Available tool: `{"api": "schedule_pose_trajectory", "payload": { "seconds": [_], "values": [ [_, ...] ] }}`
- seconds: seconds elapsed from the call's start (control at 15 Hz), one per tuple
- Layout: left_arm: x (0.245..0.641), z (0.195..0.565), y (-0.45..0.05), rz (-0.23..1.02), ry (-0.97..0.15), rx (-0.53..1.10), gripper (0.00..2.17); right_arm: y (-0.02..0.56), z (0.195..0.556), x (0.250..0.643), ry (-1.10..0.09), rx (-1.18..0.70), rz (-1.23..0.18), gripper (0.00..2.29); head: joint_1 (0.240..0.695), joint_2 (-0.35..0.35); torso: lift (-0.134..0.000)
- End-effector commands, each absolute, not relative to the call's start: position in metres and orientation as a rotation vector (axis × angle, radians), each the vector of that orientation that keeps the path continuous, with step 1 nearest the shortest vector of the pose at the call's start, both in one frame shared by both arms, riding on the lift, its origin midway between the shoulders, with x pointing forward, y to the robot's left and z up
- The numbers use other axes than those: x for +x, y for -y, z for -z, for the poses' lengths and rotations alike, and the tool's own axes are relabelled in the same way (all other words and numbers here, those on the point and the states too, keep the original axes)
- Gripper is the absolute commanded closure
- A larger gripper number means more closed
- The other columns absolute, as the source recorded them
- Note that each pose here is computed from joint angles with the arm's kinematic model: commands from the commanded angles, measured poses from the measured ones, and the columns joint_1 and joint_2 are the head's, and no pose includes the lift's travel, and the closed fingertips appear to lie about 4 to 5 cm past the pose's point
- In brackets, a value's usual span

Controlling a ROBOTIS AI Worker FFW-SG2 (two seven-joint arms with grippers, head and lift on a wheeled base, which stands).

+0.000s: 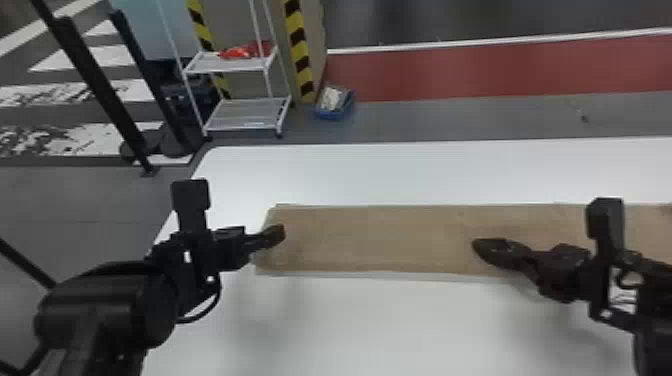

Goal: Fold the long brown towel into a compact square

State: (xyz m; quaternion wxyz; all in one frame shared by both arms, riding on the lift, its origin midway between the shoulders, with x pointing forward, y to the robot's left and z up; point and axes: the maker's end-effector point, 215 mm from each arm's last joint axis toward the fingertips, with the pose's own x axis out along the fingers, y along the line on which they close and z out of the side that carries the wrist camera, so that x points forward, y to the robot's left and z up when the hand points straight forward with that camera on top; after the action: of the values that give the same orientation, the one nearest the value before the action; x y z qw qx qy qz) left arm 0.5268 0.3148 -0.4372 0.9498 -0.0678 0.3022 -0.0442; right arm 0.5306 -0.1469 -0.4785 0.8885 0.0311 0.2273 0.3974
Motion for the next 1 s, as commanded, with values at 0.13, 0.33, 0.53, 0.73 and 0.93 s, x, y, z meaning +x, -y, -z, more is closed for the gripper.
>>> {"api": "schedule_pose_trajectory", "payload": {
  "seconds": [0.13,0.33,0.53,0.73,0.93],
  "values": [
    [0.525,0.454,-0.316,0.082,-0.669,-0.096,0.22,0.150,0.479,0.530,-0.468,0.063,-0.821,1.60,0.695,0.170,-0.124],
    [0.526,0.458,-0.319,0.080,-0.680,-0.101,0.34,0.148,0.478,0.531,-0.465,0.061,-0.825,1.60,0.695,0.172,-0.124],
    [0.521,0.467,-0.312,0.100,-0.720,-0.101,0.52,0.150,0.478,0.531,-0.464,0.062,-0.822,1.60,0.695,0.174,-0.124],
    [0.517,0.470,-0.309,0.106,-0.737,-0.103,0.99,0.151,0.478,0.531,-0.462,0.064,-0.820,1.60,0.695,0.168,-0.124],
    [0.518,0.458,-0.299,0.130,-0.723,-0.126,1.10,0.151,0.478,0.531,-0.458,0.064,-0.820,1.60,0.695,0.164,-0.124]
  ]
}}
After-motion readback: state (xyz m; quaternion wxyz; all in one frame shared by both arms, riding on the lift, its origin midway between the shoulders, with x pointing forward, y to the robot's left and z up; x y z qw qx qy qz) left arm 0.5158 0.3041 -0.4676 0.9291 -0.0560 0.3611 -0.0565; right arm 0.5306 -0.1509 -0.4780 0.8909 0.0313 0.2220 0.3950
